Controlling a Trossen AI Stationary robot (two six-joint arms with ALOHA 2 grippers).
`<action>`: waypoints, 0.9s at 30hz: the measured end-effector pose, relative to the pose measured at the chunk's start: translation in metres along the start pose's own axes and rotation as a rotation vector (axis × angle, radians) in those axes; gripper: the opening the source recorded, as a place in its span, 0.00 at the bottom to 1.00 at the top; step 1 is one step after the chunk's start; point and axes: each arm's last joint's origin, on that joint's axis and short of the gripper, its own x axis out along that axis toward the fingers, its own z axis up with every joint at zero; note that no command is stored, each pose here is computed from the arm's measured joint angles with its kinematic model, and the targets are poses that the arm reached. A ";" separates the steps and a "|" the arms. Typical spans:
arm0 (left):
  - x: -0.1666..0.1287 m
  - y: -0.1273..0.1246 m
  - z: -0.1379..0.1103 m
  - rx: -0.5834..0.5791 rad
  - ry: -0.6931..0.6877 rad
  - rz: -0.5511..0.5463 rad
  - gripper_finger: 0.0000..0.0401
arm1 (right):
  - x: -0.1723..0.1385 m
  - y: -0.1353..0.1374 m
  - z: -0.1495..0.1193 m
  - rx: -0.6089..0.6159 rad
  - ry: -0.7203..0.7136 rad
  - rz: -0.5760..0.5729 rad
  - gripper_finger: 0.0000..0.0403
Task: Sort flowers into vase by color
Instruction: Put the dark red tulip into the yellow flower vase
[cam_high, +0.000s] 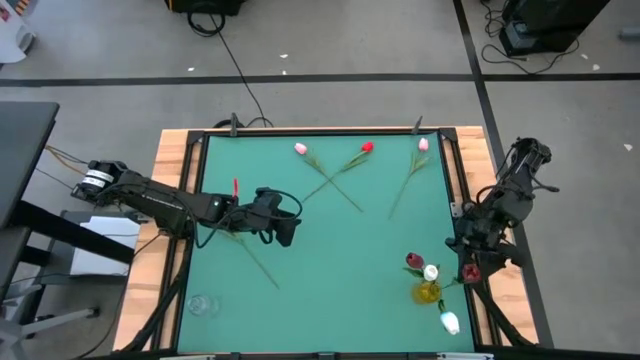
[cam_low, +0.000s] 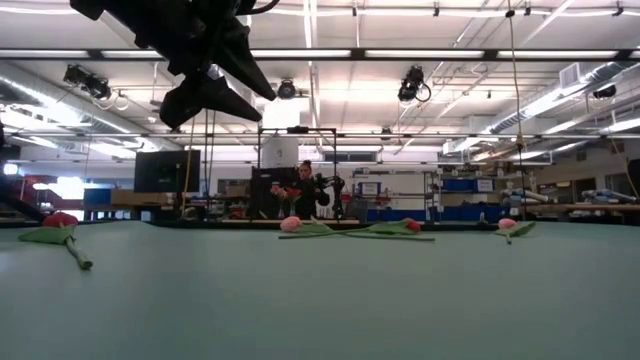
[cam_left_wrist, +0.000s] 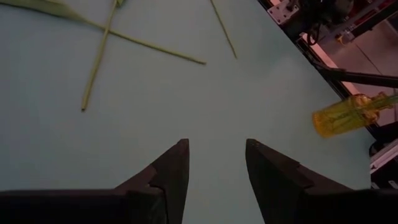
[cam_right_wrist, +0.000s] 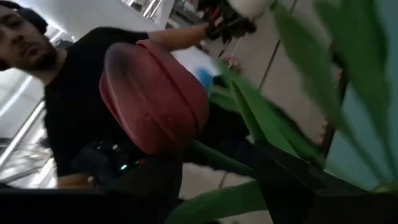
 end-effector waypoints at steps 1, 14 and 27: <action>0.000 0.000 0.000 0.001 0.002 0.002 0.40 | 0.000 0.001 0.000 0.022 0.014 0.012 0.51; 0.000 0.001 -0.001 0.009 0.010 0.014 0.40 | 0.006 -0.001 0.009 -0.184 -0.168 -0.082 0.52; 0.000 0.001 -0.001 0.010 0.011 0.014 0.40 | 0.009 0.020 0.021 -0.460 -0.307 0.092 0.64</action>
